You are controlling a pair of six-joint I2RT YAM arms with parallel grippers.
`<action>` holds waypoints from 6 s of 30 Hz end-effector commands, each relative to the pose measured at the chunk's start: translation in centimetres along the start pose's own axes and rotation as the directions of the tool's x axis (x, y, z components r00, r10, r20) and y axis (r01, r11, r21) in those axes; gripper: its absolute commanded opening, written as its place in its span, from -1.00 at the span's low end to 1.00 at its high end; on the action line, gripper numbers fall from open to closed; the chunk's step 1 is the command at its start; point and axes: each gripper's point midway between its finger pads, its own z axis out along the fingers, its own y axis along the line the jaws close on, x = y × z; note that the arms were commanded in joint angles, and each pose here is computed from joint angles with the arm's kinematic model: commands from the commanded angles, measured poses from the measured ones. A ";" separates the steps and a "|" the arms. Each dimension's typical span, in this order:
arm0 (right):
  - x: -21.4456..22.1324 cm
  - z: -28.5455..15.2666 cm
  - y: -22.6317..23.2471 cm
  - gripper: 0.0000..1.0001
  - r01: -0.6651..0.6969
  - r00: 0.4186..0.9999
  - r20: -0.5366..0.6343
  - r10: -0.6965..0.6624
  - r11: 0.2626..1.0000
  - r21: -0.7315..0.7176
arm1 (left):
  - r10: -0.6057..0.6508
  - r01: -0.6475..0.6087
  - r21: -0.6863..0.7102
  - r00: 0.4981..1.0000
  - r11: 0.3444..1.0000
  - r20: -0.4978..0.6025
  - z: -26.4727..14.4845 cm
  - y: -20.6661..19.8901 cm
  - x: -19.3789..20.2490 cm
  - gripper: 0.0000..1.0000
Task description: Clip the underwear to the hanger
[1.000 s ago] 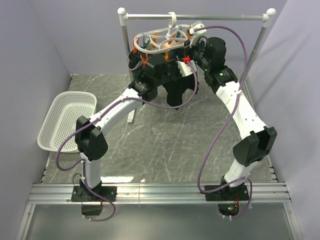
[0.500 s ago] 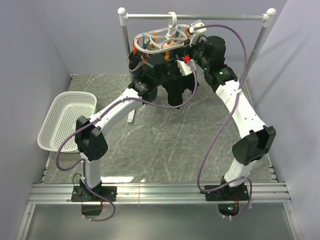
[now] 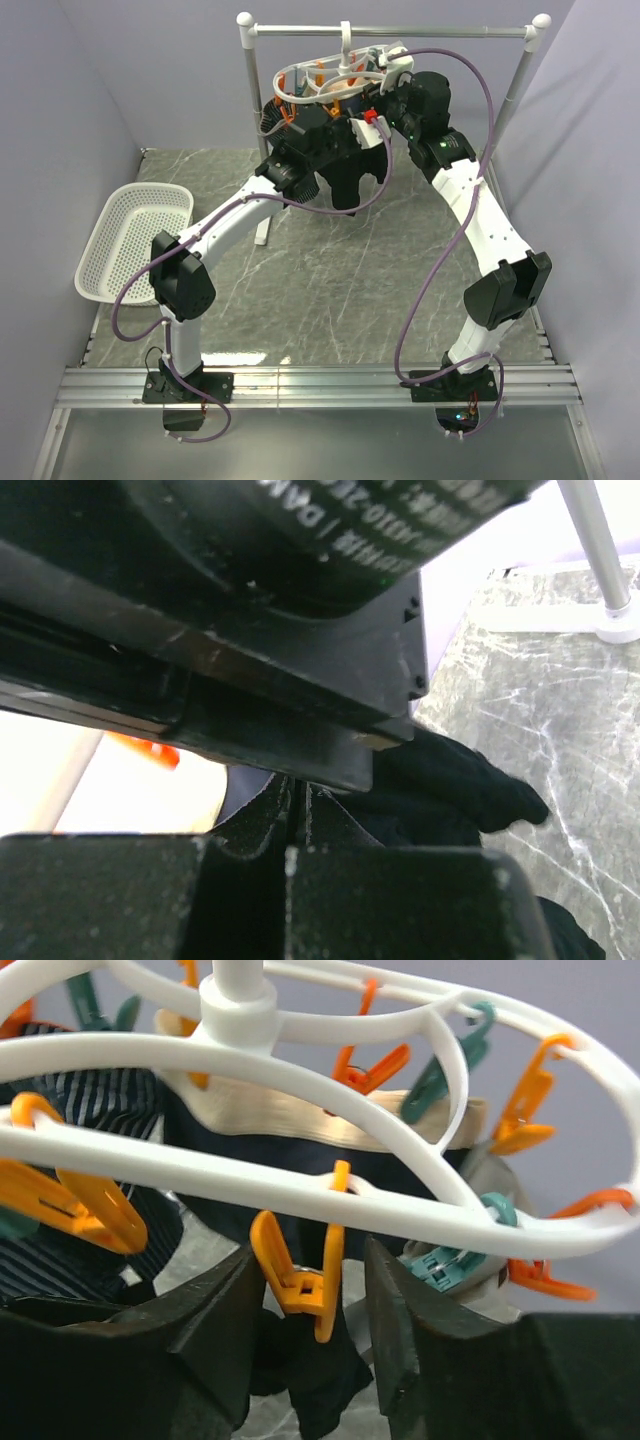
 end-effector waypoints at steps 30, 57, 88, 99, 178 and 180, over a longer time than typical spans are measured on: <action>-0.1 -2.8 0.9 0.55 -0.091 0.996 0.009 0.093 0.985 -0.144 | -0.370 0.343 0.256 0.927 0.904 0.064 -8.2 -3.7 -5.4 0.14; -5.2 -9.2 1.7 0.76 -0.276 0.927 0.134 0.349 0.880 -0.385 | -0.564 0.548 0.140 0.776 0.825 0.284 -13.3 0.5 -2.4 0.47; -6.3 -2.4 6.5 -0.21 -0.238 0.847 0.394 0.357 0.918 -0.318 | -0.538 0.632 -0.168 0.747 0.756 0.390 -9.8 2.7 1.1 0.47; -5.2 -0.6 7.3 -0.08 -0.273 0.841 0.403 0.360 0.927 -0.257 | -0.547 0.642 -0.228 0.753 0.732 0.365 -10.7 3.4 3.0 0.54; -7.8 -0.3 7.4 -1.00 -0.365 0.806 0.382 0.453 0.887 -0.282 | -0.393 0.537 -0.355 0.826 0.765 0.405 -7.4 7.8 4.7 0.59; -7.7 -0.4 7.2 -1.00 -0.367 0.806 0.382 0.453 0.888 -0.278 | -0.358 0.508 -0.378 0.844 0.774 0.399 -7.1 8.0 5.2 0.62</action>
